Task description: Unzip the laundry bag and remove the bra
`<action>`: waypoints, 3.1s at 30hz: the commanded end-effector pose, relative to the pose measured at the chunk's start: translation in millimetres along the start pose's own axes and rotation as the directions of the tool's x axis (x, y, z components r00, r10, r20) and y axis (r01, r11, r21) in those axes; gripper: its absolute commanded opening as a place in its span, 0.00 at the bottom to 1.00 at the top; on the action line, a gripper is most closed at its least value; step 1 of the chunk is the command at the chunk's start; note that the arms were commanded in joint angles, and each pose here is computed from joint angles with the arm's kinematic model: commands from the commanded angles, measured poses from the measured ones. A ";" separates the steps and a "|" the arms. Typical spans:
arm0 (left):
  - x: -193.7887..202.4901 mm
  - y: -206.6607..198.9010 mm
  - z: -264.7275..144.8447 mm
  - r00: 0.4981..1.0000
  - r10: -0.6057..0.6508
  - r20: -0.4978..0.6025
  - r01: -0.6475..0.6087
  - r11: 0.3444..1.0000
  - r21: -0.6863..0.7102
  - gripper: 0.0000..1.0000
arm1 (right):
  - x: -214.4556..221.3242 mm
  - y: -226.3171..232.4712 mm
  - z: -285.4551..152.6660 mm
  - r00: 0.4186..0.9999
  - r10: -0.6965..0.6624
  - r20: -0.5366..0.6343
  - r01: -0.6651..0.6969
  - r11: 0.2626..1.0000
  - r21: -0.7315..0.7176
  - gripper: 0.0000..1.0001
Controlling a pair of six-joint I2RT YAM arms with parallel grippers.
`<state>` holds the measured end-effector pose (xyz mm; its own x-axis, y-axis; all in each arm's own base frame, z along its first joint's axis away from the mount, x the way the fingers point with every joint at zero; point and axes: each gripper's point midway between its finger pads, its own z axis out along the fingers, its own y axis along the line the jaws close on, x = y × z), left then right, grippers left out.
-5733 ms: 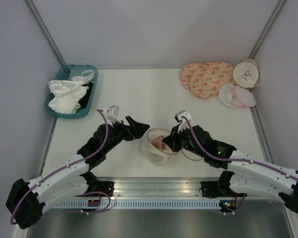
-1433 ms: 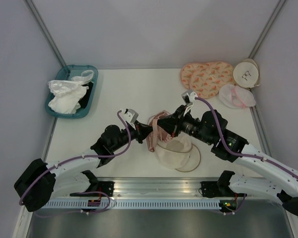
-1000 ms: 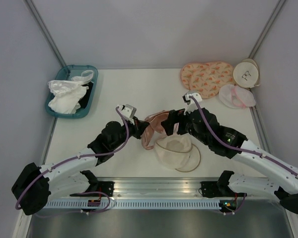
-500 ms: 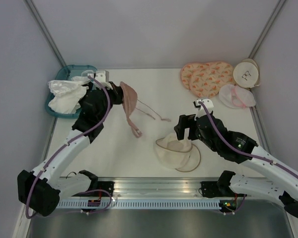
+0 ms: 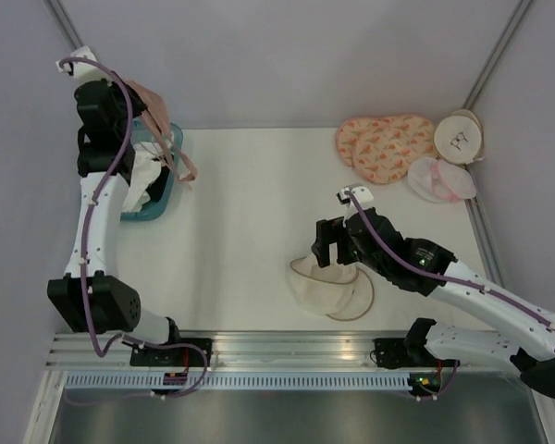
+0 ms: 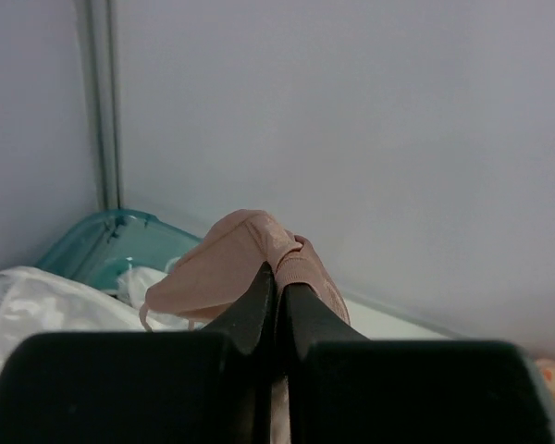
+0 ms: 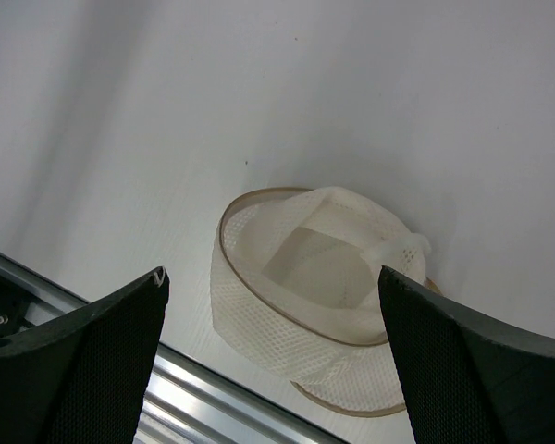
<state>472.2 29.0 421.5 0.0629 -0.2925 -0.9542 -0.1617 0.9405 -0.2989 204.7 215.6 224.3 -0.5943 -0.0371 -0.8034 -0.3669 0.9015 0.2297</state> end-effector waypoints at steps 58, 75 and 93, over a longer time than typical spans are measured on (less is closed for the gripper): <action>52.6 217.1 48.8 0.982 -0.123 0.141 0.174 0.875 -0.451 0.02 | -4.3 0.3 76.3 0.989 -0.070 -0.133 0.063 0.997 -0.054 0.98; 201.9 153.7 71.1 0.914 -0.276 -0.297 0.238 0.958 -0.160 0.04 | 10.2 -5.6 66.1 0.991 -0.032 -0.132 0.024 0.998 -0.059 0.98; 153.7 -5.5 -89.3 0.890 -0.256 -0.377 0.336 0.927 0.164 1.00 | 36.2 -112.6 24.2 0.952 0.289 0.098 -0.299 0.818 0.491 0.98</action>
<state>426.6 11.3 303.4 -0.1282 -0.5396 -0.8321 -0.0335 0.8409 -0.5401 251.4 172.2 177.9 -0.6395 0.1066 -0.7614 -0.0675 0.9787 0.1937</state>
